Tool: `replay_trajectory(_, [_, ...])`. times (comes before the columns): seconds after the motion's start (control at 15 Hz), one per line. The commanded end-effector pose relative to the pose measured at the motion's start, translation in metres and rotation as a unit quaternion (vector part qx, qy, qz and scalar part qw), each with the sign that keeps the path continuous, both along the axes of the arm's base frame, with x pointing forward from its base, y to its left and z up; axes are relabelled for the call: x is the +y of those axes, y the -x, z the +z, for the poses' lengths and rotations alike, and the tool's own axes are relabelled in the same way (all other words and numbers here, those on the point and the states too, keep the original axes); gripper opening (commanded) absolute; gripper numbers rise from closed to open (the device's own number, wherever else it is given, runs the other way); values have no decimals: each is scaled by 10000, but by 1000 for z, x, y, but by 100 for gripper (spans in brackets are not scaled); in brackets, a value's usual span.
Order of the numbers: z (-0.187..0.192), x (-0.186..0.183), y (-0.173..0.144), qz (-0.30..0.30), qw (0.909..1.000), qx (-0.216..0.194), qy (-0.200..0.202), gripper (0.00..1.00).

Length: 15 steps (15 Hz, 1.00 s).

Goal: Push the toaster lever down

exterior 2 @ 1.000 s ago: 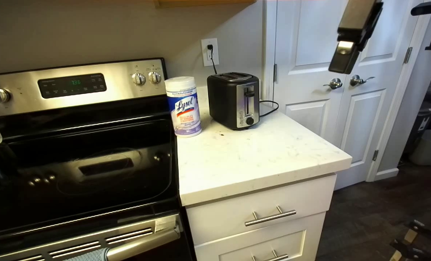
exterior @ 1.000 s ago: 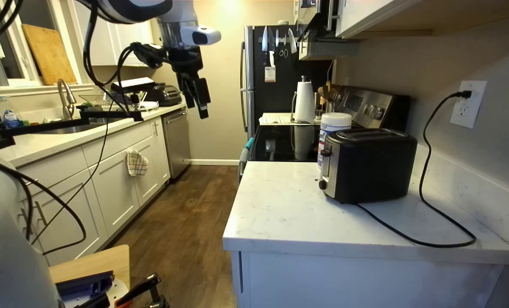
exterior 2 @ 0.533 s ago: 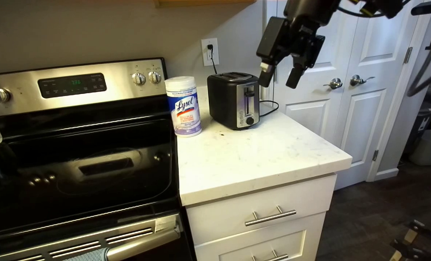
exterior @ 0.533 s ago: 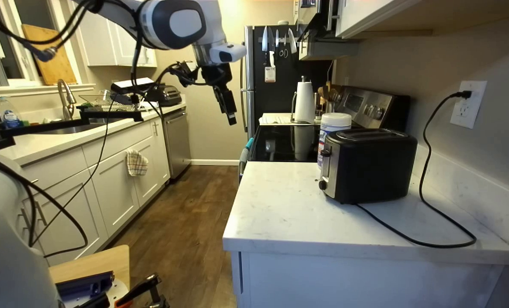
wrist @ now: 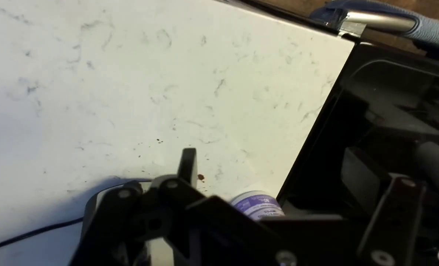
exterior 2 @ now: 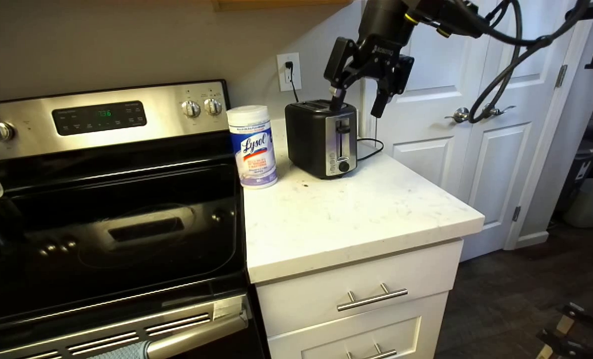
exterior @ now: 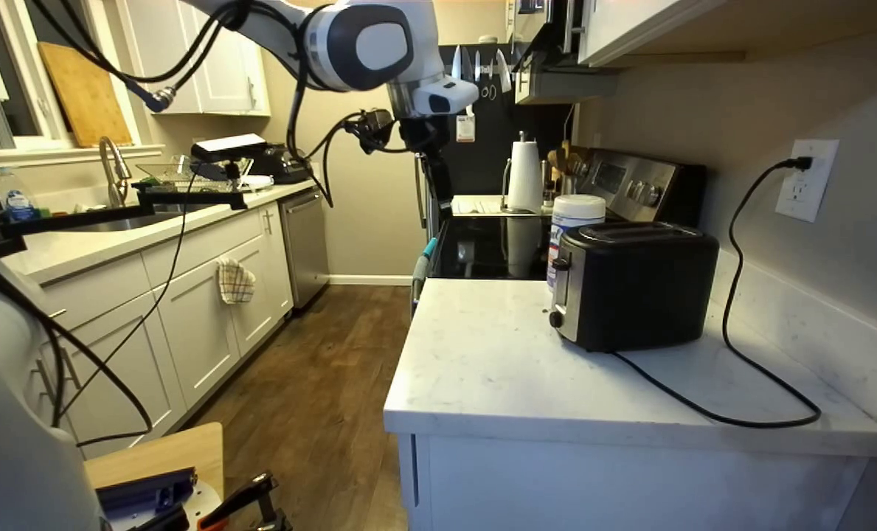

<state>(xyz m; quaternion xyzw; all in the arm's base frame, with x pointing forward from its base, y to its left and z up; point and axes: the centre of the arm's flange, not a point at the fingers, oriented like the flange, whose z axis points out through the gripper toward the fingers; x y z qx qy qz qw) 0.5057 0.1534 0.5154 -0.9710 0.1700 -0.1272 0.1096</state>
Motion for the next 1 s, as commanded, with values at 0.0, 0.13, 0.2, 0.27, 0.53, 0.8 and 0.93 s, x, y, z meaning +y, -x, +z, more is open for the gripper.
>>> replay_trajectory(0.0, [-3,-34,-20,-396,9992,29,-103,100])
replay_trajectory(0.13, [-10,-55,-28,-586,9981,75,-155,100])
replay_trajectory(0.2, [-15,-66,-33,-704,9973,103,-175,100])
replay_trajectory(0.27, [-19,-76,-38,-802,9965,142,-198,100])
replay_trajectory(0.53, [-39,-115,-56,-1187,9921,304,-286,100])
replay_trajectory(0.8, [-58,-142,-76,-1490,9875,408,-326,100])
replay_trajectory(0.93, [-64,-144,-83,-1511,9869,441,-361,85])
